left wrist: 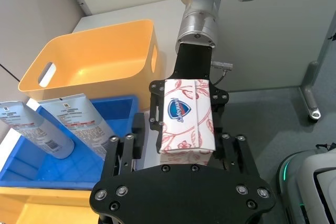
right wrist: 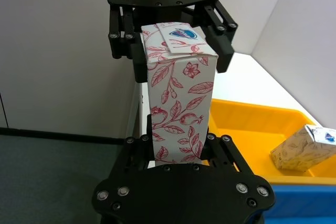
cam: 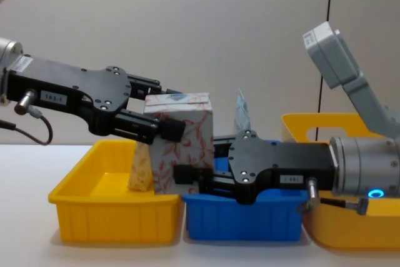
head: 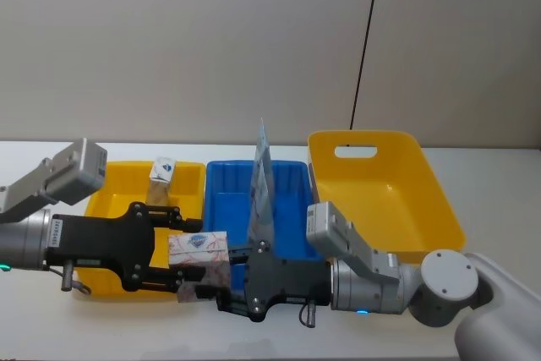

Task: Bimanual collaborative sorting of washing and personal care products

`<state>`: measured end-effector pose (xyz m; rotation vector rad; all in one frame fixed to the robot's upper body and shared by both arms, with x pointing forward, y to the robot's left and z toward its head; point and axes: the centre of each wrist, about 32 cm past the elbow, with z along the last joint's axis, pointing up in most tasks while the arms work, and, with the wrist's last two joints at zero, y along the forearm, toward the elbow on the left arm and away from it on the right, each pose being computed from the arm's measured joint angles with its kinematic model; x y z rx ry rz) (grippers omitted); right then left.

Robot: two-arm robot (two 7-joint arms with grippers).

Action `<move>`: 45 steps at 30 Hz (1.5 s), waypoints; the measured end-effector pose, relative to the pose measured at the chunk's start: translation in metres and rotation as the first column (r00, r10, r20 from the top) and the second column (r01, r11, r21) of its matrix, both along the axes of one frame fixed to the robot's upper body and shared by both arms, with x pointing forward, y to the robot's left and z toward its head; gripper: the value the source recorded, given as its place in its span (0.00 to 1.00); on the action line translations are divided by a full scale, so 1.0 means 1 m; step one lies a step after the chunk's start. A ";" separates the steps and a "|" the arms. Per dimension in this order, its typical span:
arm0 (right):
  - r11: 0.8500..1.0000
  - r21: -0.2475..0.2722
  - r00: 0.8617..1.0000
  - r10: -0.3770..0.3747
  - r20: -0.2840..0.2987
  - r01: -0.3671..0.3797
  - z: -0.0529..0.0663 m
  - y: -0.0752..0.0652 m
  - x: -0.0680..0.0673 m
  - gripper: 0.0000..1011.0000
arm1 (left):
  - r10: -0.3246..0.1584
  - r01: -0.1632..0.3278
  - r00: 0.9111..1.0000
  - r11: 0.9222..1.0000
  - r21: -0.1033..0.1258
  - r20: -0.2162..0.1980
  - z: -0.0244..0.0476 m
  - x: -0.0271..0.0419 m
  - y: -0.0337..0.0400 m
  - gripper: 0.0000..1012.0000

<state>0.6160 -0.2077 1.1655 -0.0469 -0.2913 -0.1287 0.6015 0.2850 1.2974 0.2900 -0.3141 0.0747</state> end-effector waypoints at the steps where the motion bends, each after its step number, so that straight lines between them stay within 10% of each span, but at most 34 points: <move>1: 1.000 0.000 1.000 0.000 0.000 0.000 0.000 0.000 0.000 0.37 | 0.000 0.000 1.000 1.000 0.000 0.000 0.0000 0.0000 0.0000 0.65; 12: 1.000 0.008 1.000 -0.014 0.000 0.014 0.002 -0.007 -0.002 0.37 | 0.000 0.000 1.000 1.000 0.000 0.000 0.0000 0.0000 0.0000 0.99; 30: 0.991 0.026 0.991 -0.134 0.014 0.133 0.010 -0.049 -0.009 0.37 | 0.000 0.000 1.000 1.000 0.000 0.000 0.0000 0.0000 0.0000 0.99; 45: 0.939 0.066 0.940 -0.340 0.020 0.338 0.020 -0.093 -0.031 0.37 | 0.000 0.000 1.000 1.000 0.000 0.000 0.0000 0.0000 0.0001 0.99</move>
